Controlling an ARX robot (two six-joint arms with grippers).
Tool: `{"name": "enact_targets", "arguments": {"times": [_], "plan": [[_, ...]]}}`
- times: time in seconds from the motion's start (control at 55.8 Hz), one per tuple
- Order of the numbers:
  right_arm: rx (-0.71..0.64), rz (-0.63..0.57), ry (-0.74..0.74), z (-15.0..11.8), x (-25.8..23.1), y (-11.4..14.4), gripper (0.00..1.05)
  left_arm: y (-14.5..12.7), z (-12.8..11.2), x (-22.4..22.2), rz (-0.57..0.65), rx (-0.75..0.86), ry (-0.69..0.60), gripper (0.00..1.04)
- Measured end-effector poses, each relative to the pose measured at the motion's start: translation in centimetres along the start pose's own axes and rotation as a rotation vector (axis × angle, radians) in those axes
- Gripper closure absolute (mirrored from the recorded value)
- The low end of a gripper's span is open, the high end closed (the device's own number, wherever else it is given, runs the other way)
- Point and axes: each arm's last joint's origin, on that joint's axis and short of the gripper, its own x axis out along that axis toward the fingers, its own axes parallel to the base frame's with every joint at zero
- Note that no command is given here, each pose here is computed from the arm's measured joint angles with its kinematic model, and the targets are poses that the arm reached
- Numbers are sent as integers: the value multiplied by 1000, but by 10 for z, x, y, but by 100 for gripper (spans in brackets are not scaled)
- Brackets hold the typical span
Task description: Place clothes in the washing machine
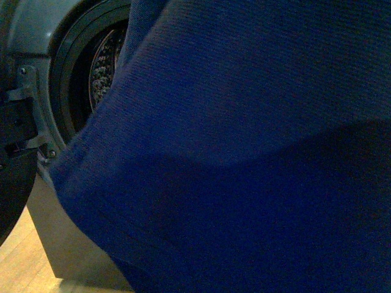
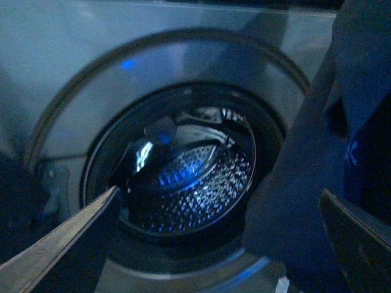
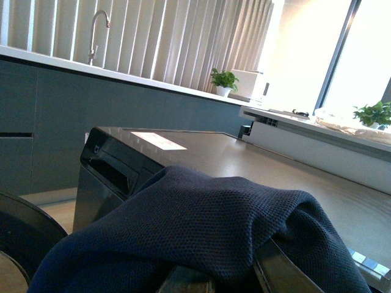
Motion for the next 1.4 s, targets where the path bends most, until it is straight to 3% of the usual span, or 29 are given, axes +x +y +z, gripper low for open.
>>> {"name": "enact_targets", "arguments": {"times": [0.179, 0.43, 0.61, 0.843, 1.184, 1.399], "plan": [[0, 0, 0, 0, 0, 0, 100, 7, 24, 48, -197, -48, -62, 7], [0, 0, 0, 0, 0, 0, 100, 6, 37, 103, -390, -98, -74, 7], [0, -2, 0, 0, 0, 0, 100, -30, 41, 148, -580, -151, -9, 7], [0, -2, 0, 0, 0, 0, 100, -72, 36, 185, -661, -158, 32, 7], [0, -2, 0, 0, 0, 0, 100, -119, 43, 191, -896, -201, -33, 7], [0, -2, 0, 0, 0, 0, 100, -138, 41, 196, -856, -201, -22, 7]]}}
